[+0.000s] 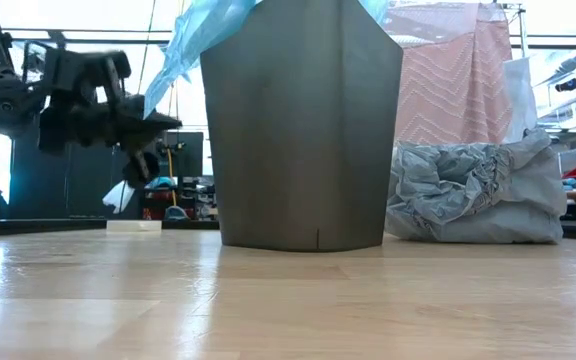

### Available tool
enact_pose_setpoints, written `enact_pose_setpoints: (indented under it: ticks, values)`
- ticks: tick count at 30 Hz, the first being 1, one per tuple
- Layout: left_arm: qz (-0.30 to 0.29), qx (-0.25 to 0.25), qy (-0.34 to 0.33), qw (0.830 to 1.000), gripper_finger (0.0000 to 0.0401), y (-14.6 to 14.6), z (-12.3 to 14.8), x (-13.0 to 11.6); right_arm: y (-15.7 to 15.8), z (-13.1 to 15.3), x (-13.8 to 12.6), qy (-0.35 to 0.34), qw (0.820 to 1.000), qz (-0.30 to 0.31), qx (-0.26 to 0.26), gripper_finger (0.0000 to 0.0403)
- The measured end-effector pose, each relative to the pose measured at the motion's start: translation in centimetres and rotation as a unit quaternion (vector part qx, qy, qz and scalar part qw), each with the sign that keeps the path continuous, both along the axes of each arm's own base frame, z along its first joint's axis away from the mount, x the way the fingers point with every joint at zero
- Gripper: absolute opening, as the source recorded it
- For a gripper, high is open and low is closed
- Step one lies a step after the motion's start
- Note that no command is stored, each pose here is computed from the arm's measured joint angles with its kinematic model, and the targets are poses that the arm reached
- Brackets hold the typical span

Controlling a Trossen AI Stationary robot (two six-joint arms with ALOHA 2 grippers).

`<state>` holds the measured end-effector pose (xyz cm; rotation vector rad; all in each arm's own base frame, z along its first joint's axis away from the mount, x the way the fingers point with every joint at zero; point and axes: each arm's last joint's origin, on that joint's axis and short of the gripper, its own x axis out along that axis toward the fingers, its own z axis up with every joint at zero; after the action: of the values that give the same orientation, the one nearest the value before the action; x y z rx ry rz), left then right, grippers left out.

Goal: Place trash/remove bag and relplace
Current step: Insert the new blue trash bag into the black trash bin

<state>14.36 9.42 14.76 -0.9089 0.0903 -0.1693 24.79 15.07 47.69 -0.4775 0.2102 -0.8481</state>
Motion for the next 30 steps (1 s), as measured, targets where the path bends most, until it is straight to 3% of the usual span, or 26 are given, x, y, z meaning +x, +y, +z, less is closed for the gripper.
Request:
enact_pose_setpoints:
  ticks: [9,16,24,30]
  values:
    - [-0.063,-0.008,-0.148,0.987,0.0001,-2.8,4.8,2.8,0.0,0.0,0.0,0.0,1.0,0.002,0.0,0.0]
    - [-0.093,0.007,-0.162,0.982,0.0001,-3.7,8.1,6.6,0.0,0.0,0.0,0.0,1.0,0.002,0.0,0.0]
    - [-0.096,0.086,-0.151,0.98,0.0001,-2.7,14.0,10.6,-0.1,0.0,0.1,-0.001,1.0,0.005,-0.001,0.0]
    - [-0.069,0.201,-0.082,0.974,0.0001,-1.5,16.8,12.8,-0.8,0.0,0.4,0.0,1.0,-0.015,0.0,0.0]
